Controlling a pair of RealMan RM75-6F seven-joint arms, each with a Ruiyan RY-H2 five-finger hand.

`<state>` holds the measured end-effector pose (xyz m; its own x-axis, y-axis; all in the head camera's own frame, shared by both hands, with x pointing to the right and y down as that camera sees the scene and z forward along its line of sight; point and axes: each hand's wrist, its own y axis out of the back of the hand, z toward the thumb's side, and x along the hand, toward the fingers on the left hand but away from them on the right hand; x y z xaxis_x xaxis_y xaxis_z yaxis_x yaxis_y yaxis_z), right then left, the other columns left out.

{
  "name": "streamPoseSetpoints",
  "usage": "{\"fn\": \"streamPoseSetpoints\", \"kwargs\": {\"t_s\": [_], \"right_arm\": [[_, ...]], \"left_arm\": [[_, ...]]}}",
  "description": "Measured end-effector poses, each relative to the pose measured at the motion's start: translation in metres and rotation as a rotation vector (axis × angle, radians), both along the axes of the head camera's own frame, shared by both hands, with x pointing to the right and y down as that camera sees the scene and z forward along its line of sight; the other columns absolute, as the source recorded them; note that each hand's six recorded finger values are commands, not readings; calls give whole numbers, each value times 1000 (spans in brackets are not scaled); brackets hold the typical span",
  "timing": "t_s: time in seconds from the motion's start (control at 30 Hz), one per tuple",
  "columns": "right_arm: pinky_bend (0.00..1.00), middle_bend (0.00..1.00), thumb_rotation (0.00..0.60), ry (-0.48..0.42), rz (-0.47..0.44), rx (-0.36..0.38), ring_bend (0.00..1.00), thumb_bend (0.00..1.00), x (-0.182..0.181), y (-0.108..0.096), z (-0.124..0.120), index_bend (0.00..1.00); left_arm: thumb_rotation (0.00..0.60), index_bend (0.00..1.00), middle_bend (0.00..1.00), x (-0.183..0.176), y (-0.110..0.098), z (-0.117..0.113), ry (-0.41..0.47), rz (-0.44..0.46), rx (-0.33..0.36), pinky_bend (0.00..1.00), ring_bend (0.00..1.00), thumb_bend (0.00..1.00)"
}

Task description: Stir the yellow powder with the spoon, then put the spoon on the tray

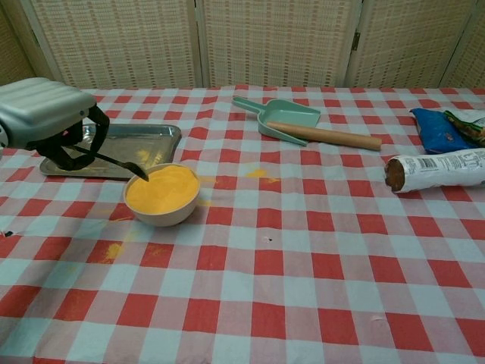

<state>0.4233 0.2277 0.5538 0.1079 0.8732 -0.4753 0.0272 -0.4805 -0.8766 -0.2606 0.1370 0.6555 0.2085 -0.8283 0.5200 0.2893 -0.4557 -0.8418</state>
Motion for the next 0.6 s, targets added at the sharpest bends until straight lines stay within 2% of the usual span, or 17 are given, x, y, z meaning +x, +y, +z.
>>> {"fn": "streamPoseSetpoints", "kwargs": {"t_s": [0.27,0.6], "right_arm": [[0,0,600,-6,8,7,0,86,2,-2,-3,0],[0,0,600,-4,14,9,0,86,3,-3,-3,0]], "left_arm": [[600,683,1000,14,-2,16,-71,-14,80,1000,1000,459],[600,687,1000,27,5,31,-214,89,186,1000,1000,460]]}}
